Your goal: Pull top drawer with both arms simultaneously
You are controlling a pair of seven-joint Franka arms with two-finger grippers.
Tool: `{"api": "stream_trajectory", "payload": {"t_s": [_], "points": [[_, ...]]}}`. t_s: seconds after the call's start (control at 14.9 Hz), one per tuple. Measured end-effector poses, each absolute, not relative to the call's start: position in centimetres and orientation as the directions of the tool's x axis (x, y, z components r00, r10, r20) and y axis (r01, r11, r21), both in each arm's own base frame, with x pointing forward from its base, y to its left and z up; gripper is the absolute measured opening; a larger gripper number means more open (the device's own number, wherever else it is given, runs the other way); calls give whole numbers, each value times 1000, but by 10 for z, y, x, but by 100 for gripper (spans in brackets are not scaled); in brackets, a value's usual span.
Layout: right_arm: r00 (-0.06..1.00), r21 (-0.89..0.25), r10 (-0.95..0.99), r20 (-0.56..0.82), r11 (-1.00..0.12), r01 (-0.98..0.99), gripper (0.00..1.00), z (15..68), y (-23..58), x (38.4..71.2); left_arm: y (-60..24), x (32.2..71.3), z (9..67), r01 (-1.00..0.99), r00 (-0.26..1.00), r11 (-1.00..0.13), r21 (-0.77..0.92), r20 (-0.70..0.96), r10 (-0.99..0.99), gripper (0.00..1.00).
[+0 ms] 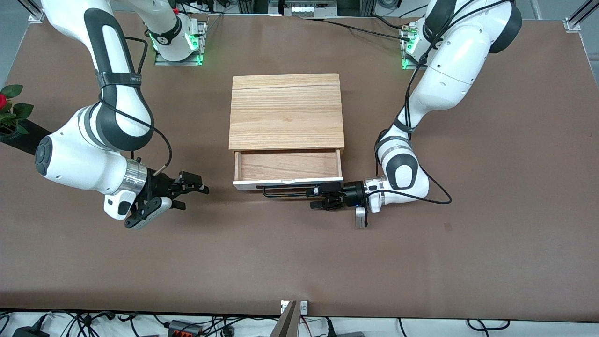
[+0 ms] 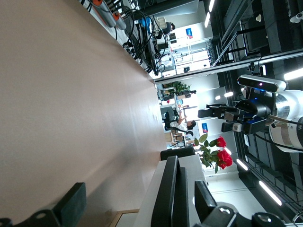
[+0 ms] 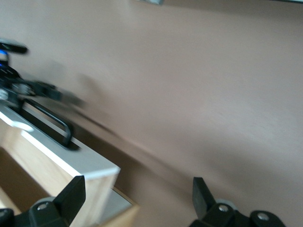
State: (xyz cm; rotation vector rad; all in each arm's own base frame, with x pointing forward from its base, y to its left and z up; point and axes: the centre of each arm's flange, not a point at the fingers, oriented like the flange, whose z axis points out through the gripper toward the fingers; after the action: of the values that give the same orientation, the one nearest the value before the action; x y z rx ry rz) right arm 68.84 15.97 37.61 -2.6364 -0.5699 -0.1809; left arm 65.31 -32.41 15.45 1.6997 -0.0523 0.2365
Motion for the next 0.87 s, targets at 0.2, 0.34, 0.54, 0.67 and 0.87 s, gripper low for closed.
{"api": "stream_trajectory", "payload": {"t_s": [0.2,0.34,0.54,0.67,0.87], "points": [[892,-293,425,155,-842,452,100,376,139,687,-317,659,158,-153,979,-150,977,170,110,100],[888,-241,451,86,-856,458,100,381,115,684,-302,671,169,-143,985,-198,970,160,71,100],[892,-203,451,-29,-876,437,100,417,79,673,-259,697,213,-128,991,-350,928,132,-15,100],[908,-174,400,-123,-910,377,100,456,66,662,-226,711,257,-120,993,-475,872,104,-60,100],[908,-99,321,-268,-947,306,100,516,60,640,-208,710,321,-122,991,-630,767,57,-122,100]]}}
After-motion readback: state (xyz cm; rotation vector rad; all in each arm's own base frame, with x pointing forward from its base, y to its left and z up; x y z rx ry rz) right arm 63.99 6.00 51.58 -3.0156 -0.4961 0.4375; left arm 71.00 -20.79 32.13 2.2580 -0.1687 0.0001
